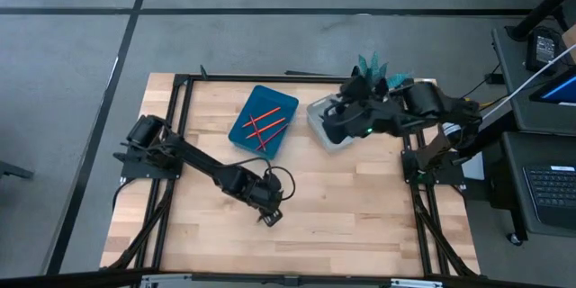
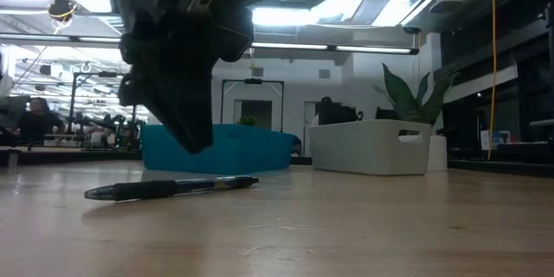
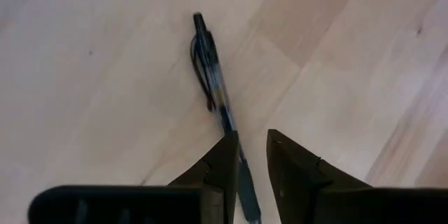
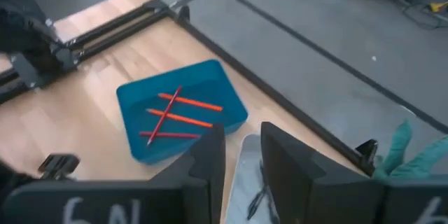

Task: Sort pens & pencils
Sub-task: Put the black pen into the gray bin

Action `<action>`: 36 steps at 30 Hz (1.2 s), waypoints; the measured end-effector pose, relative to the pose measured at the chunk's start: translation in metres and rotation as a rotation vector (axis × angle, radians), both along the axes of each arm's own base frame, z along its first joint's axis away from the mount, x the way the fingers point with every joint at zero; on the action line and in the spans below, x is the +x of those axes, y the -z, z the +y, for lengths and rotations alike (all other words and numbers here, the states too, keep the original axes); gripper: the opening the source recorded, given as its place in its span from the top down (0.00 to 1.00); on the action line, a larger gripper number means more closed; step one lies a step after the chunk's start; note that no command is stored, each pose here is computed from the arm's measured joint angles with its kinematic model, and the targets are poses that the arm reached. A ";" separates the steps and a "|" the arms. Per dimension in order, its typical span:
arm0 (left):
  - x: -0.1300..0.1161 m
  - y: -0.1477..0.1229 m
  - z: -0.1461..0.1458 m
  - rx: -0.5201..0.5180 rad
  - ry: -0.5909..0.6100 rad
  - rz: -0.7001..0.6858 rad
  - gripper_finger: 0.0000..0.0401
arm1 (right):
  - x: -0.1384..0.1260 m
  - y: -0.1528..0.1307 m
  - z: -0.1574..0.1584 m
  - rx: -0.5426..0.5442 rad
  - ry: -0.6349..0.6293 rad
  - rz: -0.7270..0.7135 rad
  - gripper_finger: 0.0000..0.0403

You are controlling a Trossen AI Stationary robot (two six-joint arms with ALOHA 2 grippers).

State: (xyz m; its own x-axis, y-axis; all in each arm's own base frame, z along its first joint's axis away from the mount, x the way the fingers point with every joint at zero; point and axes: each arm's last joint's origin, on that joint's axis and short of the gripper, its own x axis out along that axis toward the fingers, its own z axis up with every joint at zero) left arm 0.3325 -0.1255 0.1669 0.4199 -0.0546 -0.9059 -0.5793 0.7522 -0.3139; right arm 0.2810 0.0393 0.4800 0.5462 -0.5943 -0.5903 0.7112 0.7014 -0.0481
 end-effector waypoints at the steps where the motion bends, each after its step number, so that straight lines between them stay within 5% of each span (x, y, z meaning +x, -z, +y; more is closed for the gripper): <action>1: -0.001 0.000 -0.001 0.002 -0.008 -0.001 0.83 | -0.004 -0.003 -0.001 -0.006 0.005 -0.011 0.77; 36: 0.010 0.037 0.008 -0.022 -0.032 0.122 0.86 | -0.013 -0.009 -0.003 -0.022 -0.035 -0.002 0.77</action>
State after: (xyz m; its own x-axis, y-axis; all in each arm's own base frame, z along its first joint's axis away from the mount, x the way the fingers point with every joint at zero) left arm 0.3421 -0.1170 0.1296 0.3082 -0.0636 -0.9492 -0.6378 0.7265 -0.2558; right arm 0.2680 0.0366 0.4891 0.5685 -0.5872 -0.5762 0.6860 0.7250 -0.0620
